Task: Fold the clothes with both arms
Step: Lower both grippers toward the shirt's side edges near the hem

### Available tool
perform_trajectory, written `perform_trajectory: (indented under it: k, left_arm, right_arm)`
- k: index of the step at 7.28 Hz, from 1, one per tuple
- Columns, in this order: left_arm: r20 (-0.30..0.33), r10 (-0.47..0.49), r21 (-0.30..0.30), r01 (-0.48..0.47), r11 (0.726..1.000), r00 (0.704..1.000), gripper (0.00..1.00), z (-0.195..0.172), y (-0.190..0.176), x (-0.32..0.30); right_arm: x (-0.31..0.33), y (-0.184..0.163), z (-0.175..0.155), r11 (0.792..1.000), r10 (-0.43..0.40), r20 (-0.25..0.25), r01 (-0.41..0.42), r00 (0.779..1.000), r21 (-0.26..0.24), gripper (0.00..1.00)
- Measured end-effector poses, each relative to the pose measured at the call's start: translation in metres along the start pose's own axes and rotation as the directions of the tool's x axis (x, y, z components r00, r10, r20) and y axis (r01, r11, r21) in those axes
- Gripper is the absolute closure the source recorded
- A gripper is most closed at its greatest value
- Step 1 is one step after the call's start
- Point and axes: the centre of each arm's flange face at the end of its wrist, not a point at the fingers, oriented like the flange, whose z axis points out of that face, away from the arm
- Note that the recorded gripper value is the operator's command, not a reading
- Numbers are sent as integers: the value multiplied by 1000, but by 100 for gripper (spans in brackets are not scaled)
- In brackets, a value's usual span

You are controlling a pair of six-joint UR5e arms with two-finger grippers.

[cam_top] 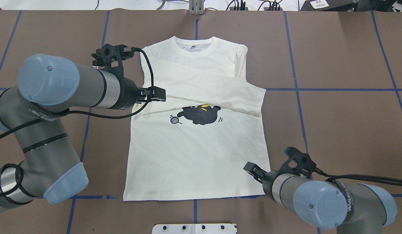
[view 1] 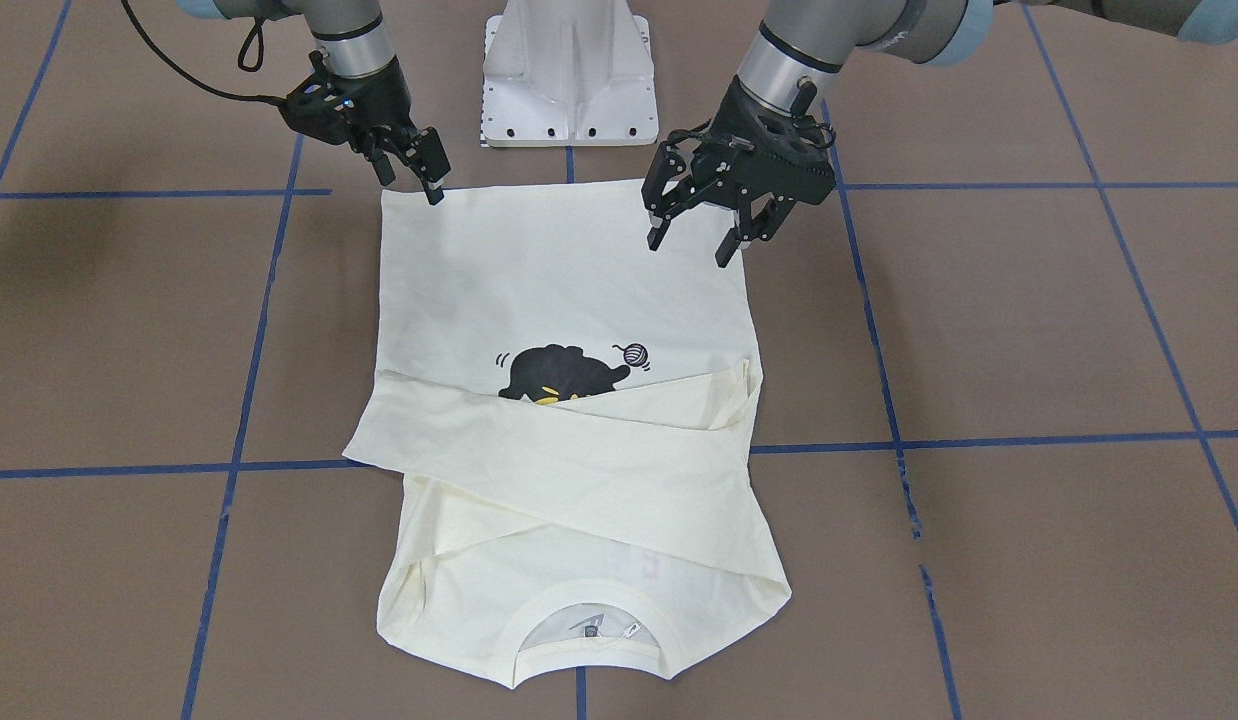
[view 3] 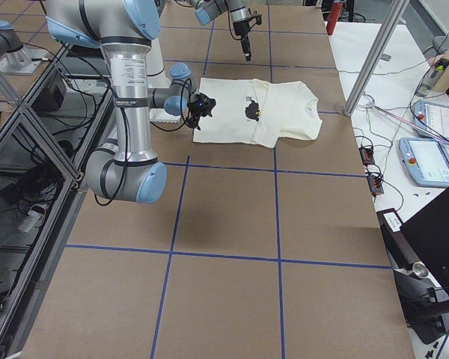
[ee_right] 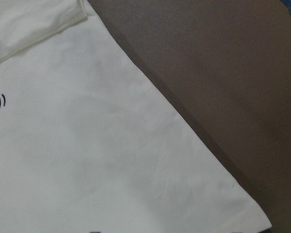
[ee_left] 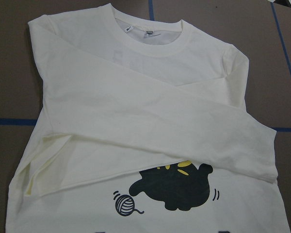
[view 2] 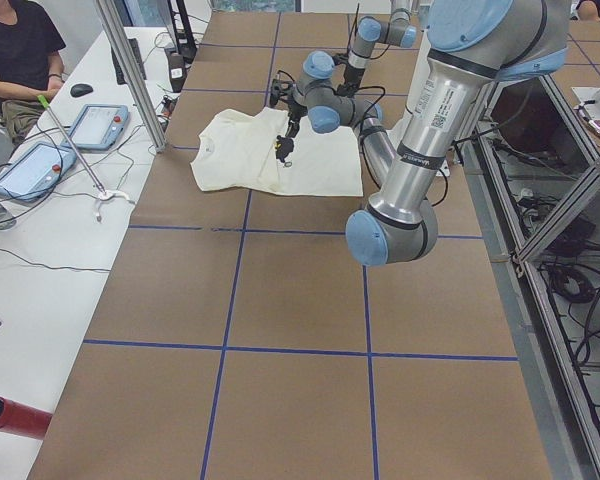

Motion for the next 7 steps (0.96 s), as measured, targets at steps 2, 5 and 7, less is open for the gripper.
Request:
perform_trajectory:
  k: [2,5,7]
  left_arm:
    - [7,-7,-2,7,1000,1000,17,2,0,-3]
    - [12,-12,-3,12,1000,1000,17,5,0,-5]
    - [13,-14,-4,14,1000,1000,17,5,1,-6]
  right_arm:
    - [15,20,9,1000,14,-24,-14,1000,5,13]
    - [40,20,25,1000,-8,-86,11,996,28,15]
    - [48,18,32,999,-20,-113,25,993,43,21]
